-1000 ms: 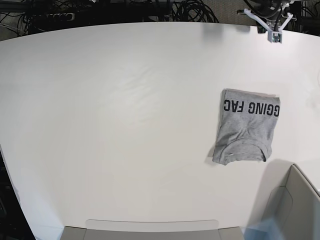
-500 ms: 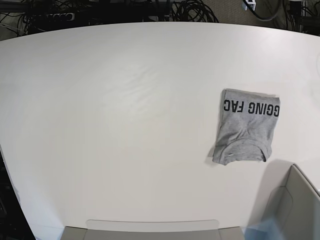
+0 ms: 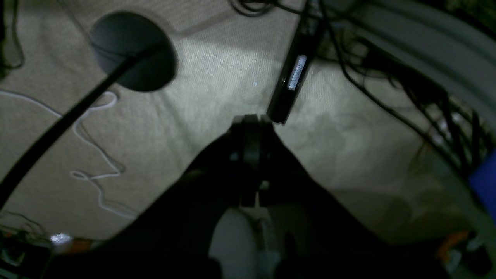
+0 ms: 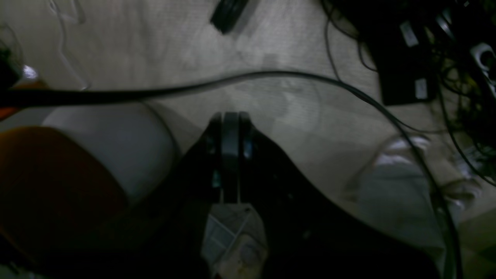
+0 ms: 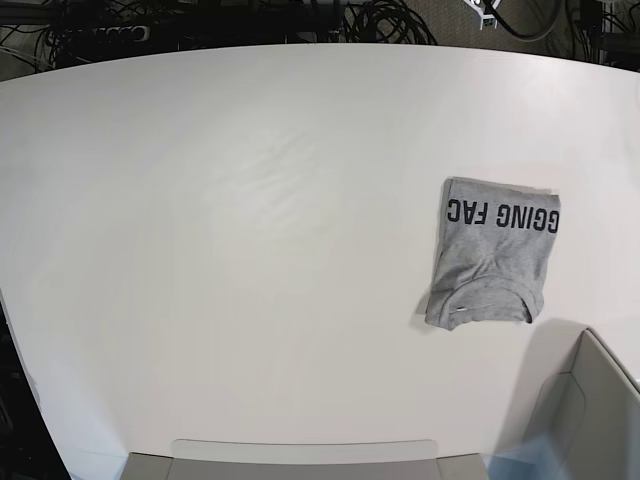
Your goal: Fold the T-shirt properly
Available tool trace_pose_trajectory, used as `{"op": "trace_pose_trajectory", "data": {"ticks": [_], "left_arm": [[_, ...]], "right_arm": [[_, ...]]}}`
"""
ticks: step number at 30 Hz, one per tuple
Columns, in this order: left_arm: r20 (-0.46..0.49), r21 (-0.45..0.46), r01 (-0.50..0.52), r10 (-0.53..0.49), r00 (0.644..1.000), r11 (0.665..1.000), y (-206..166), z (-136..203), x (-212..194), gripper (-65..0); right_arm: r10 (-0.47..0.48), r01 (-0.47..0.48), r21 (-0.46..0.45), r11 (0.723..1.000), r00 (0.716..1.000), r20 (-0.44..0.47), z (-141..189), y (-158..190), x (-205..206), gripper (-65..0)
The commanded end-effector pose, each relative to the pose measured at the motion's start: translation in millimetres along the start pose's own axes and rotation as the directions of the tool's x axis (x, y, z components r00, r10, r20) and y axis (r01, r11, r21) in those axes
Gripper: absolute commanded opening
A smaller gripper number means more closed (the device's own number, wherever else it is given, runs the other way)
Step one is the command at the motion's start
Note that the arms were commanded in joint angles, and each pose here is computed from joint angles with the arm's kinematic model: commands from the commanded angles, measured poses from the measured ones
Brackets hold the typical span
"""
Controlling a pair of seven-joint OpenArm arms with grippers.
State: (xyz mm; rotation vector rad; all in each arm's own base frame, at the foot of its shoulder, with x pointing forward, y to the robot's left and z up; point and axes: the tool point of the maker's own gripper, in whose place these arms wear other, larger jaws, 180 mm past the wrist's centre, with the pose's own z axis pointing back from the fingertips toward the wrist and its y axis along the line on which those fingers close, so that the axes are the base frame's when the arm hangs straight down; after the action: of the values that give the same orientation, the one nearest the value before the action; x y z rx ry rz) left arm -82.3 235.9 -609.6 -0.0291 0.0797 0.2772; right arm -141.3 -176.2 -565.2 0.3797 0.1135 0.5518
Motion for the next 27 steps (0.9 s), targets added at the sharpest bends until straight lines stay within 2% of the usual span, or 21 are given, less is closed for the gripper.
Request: {"op": "trace_pose_trajectory", "data": {"ticks": [1, 6, 12, 16, 20, 27], "left_arm": [[-0.005, 0.003, -0.006, 0.007, 1.0, 1.0, 3, -1, -2, -65.0], [0.053, 0.0, -0.032, 0.032, 0.998, 0.999, 1, -9, 13, -65.0], [0.132, 0.037, -0.084, 0.078, 0.988, 0.996, -4, -17, 27, -65.0], [0.179, 0.072, -0.112, 0.098, 0.979, 0.991, 2, -22, 16, -65.0], [0.225, 0.079, -0.125, 0.105, 0.969, 0.989, 5, -24, 23, -65.0], [0.236, 0.075, -0.126, 0.105, 0.966, 0.989, 4, -24, 27, -65.0]], "right_arm": [[-0.016, 0.017, 0.015, 1.0, 1.0, -0.021, -2, 3, -16, -65.0], [-0.126, 0.129, -0.032, 0.991, 0.989, 0.078, -14, -22, -26, -65.0], [-0.169, 0.193, -0.099, 0.976, 0.963, 0.21, -9, -61, -15, -65.0], [-0.191, 0.223, -0.129, 0.966, 0.956, 0.223, -11, -78, -8, -65.0], [-0.19, 0.228, -0.144, 0.963, 0.953, 0.234, -11, -89, 1, -65.0], [-0.181, 0.22, -0.124, 0.968, 0.947, 0.267, -15, -82, 15, -65.0]]}}
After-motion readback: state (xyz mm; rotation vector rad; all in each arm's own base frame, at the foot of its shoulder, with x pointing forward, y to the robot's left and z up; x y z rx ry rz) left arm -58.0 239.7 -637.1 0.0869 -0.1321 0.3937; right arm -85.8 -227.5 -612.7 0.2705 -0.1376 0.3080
